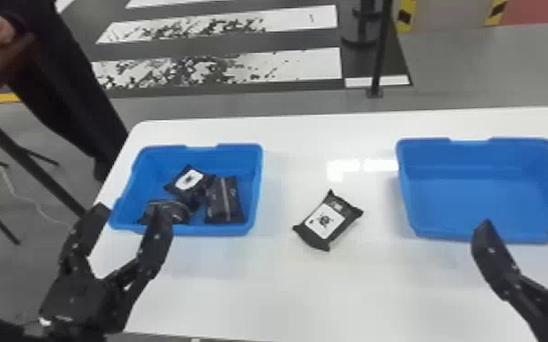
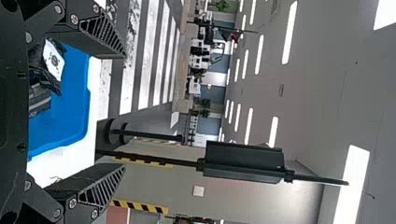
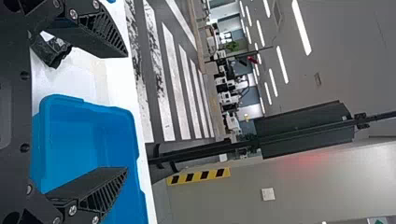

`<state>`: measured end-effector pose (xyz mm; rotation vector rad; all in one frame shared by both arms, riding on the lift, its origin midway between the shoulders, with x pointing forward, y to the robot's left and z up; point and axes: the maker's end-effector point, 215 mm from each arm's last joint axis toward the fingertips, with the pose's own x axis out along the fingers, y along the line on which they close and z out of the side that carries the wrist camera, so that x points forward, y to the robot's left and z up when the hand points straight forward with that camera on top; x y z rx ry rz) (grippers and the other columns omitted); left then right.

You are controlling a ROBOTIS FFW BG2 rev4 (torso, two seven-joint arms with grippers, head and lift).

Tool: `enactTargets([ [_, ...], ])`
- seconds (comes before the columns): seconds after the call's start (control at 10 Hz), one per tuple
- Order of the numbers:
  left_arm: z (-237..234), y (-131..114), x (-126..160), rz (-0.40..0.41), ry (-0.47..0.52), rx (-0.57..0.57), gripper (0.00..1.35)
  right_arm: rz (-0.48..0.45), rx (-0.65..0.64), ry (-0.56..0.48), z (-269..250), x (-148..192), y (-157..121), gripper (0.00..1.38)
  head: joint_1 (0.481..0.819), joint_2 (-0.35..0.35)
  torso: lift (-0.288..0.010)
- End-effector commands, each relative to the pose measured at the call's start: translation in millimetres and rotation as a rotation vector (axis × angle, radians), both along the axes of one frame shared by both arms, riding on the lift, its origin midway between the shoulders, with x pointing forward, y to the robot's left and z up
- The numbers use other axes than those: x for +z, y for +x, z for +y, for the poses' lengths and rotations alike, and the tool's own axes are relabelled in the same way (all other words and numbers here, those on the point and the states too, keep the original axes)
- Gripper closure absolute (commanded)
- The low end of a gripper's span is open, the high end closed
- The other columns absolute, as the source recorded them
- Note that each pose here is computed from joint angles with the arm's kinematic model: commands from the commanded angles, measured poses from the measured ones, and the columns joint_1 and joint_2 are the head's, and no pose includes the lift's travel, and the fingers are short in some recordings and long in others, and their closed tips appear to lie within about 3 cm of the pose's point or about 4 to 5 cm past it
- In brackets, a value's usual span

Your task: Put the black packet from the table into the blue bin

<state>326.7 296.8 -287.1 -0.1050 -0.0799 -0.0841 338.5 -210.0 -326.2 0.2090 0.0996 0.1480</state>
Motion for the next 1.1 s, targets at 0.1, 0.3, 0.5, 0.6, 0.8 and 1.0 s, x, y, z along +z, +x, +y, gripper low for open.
enactTargets([
  [0.1, -1, 1, 0, -0.001, -0.001, -0.002, 0.21, 0.003, 0.000, 0.001, 0, -1, -1, 0.15, 0.695, 0.152, -0.110],
  [0.3, -1, 1, 0, -0.001, -0.001, -0.002, 0.21, 0.003, 0.000, 0.001, 0, -1, -1, 0.15, 0.695, 0.150, -0.110],
  [0.5, -3, 2, 1, -0.003, -0.002, -0.008, 0.21, 0.003, 0.000, 0.001, 0, -1, -1, 0.15, 0.695, 0.150, -0.110],
  [0.6, -13, 8, -2, 0.000, 0.011, -0.039, 0.21, 0.003, 0.000, 0.001, 0, -1, -1, 0.15, 0.695, 0.149, -0.110],
  [0.8, -45, 32, -15, 0.003, 0.046, -0.148, 0.21, 0.000, 0.000, 0.001, 0, 0, 0, 0.15, 0.695, 0.117, -0.110],
  [1.0, -77, 52, -34, 0.026, 0.073, -0.245, 0.21, 0.000, 0.000, -0.003, 0, 0, 0, 0.15, 0.695, 0.066, -0.110],
])
